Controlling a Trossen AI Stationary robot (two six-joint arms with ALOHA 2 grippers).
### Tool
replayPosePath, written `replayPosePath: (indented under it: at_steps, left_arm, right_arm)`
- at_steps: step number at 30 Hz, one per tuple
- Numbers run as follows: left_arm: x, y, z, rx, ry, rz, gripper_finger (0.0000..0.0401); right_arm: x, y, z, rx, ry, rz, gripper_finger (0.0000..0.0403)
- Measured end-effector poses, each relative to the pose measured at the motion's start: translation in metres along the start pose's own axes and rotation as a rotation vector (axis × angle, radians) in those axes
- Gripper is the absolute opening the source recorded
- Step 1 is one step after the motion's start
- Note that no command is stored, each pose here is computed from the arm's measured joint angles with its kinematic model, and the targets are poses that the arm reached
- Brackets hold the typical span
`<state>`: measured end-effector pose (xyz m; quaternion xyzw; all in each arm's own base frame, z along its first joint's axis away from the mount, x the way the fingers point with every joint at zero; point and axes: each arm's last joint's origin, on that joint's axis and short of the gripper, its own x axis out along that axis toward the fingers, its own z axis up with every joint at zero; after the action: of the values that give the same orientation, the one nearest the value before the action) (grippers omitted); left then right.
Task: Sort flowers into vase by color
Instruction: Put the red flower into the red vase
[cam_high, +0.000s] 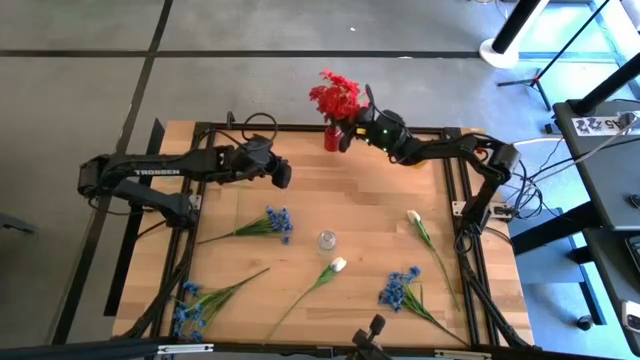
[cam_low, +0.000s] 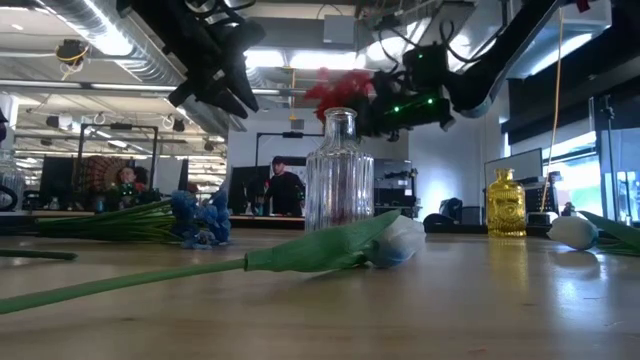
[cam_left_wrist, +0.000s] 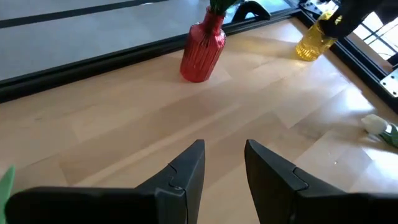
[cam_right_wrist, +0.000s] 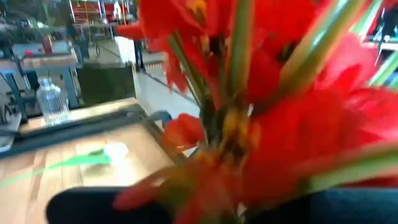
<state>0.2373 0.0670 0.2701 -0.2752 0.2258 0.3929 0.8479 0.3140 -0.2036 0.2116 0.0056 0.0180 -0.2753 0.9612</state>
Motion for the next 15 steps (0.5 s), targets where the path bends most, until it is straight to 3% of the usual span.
replayPosePath:
  at_steps: [7, 11, 15]
  left_arm:
    - [-0.013, 0.003, 0.007, -0.024, -0.04, -0.029, 0.011]
    - [-0.022, 0.015, 0.01, -0.043, -0.021, -0.007, 0.0117]
    - [-0.022, 0.038, 0.001, -0.139, 0.156, 0.115, 0.0124]
  right_arm:
    - [0.002, 0.0, -0.01, 0.005, 0.102, 0.002, 0.0062]
    - [0.007, 0.0, -0.007, 0.007, 0.165, 0.002, 0.0122]
    - [0.011, 0.0, 0.01, 0.008, 0.211, -0.001, 0.0192]
